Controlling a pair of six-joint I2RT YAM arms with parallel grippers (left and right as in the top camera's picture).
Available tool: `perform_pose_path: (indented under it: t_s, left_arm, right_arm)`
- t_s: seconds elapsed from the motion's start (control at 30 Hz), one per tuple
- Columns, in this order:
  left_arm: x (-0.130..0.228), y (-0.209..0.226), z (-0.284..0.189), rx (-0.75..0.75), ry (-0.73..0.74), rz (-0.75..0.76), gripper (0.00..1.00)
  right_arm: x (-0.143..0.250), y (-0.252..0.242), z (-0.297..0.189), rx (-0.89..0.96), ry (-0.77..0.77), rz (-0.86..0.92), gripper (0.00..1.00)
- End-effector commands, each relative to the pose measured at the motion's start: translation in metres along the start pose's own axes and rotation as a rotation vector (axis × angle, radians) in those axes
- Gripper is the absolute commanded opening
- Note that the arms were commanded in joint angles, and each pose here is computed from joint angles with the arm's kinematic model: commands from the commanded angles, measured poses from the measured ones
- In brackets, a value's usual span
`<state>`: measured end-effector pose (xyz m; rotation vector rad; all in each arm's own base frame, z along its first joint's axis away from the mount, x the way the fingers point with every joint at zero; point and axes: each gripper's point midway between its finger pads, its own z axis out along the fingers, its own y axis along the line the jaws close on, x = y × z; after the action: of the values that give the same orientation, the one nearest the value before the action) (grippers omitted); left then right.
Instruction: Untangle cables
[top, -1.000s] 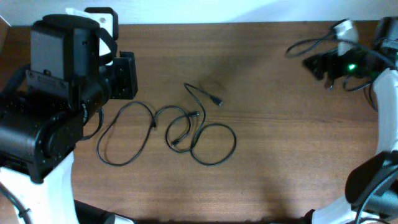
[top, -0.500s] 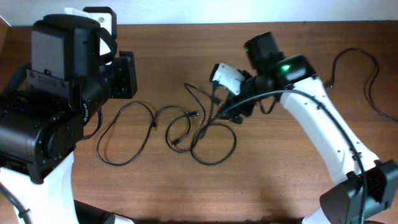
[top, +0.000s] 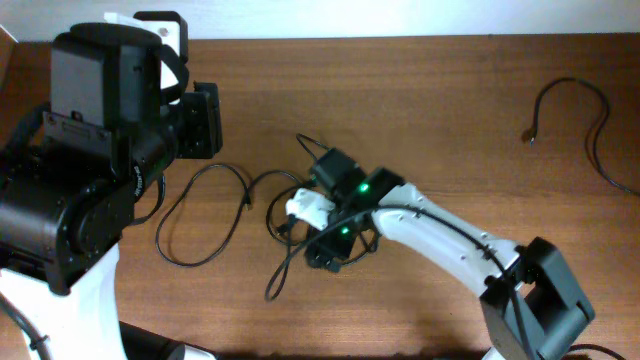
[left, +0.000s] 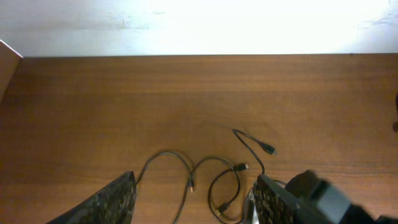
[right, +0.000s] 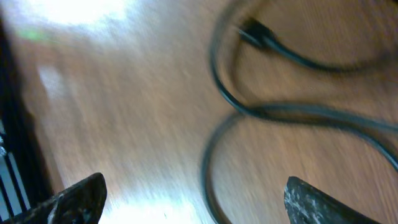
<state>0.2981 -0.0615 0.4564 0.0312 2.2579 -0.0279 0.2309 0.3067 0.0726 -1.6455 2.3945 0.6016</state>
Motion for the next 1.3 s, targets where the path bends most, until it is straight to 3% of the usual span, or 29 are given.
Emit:
perform_pose_path:
  t_s: [0.0,0.07,0.17,0.4,0.5,0.9,0.93,0.97,1.0,1.07,1.1,1.13,1.17,1.2,1.27]
  left_arm:
    - [0.001,0.004,-0.002,-0.014,0.0,0.011,0.62]
    - [0.001,0.004,-0.002,-0.014,0.0,0.011,0.62]
    - [0.001,0.004,-0.002,-0.014,0.0,0.012,0.63]
    - [0.001,0.004,-0.002,-0.013,0.0,0.012,0.62]
    - [0.001,0.004,-0.002,-0.014,0.0,0.012,0.62]
    - [0.001,0.004,-0.002,-0.013,0.0,0.012,0.62]
    - [0.001,0.004,-0.002,-0.013,0.0,0.012,0.62]
    - [0.001,0.004,-0.002,-0.013,0.0,0.012,0.62]
    - [0.001,0.003,-0.002,-0.01,0.0,0.012,0.62]
    - [0.001,0.002,-0.002,-0.006,0.001,0.012,0.62]
    - [0.001,0.002,-0.002,-0.006,0.001,0.012,0.61]
    - [0.001,0.002,-0.002,-0.006,0.001,0.012,0.61]
    - [0.001,0.002,-0.002,-0.005,0.001,0.012,0.62]
    - [0.001,0.002,-0.002,-0.005,0.001,0.012,0.61]
    - [0.001,0.002,-0.002,-0.006,0.001,0.012,0.62]
  right_arm:
    - [-0.01,0.025,0.01,-0.018,-0.007,-0.058,0.93]
    - [-0.012,0.04,0.018,-0.025,0.0,-0.177,0.98]
    - [-0.002,0.024,0.018,0.054,0.063,-0.428,0.99]
    - [0.02,-0.016,0.061,0.043,0.135,-0.33,0.99]
    - [0.004,-0.039,0.065,0.102,0.052,-0.147,0.99]
    - [0.001,-0.042,0.065,0.099,0.027,-0.136,0.99]
    - [0.0,-0.04,0.065,0.089,0.023,-0.136,0.78]
    - [0.0,-0.04,0.065,0.087,0.021,-0.136,0.33]
    - [-0.001,-0.039,0.065,0.082,0.019,-0.136,0.04]
    - [0.0,-0.039,0.065,0.079,0.02,-0.135,0.04]
    - [0.0,-0.038,0.065,0.078,0.021,-0.134,0.04]
    - [0.0,-0.038,0.066,0.073,0.019,-0.135,0.1]
    - [-0.001,-0.035,0.066,0.058,0.013,-0.134,0.64]
    - [-0.002,-0.032,0.066,0.042,0.005,-0.135,0.84]
    - [-0.003,-0.031,0.066,0.034,0.0,-0.139,0.99]
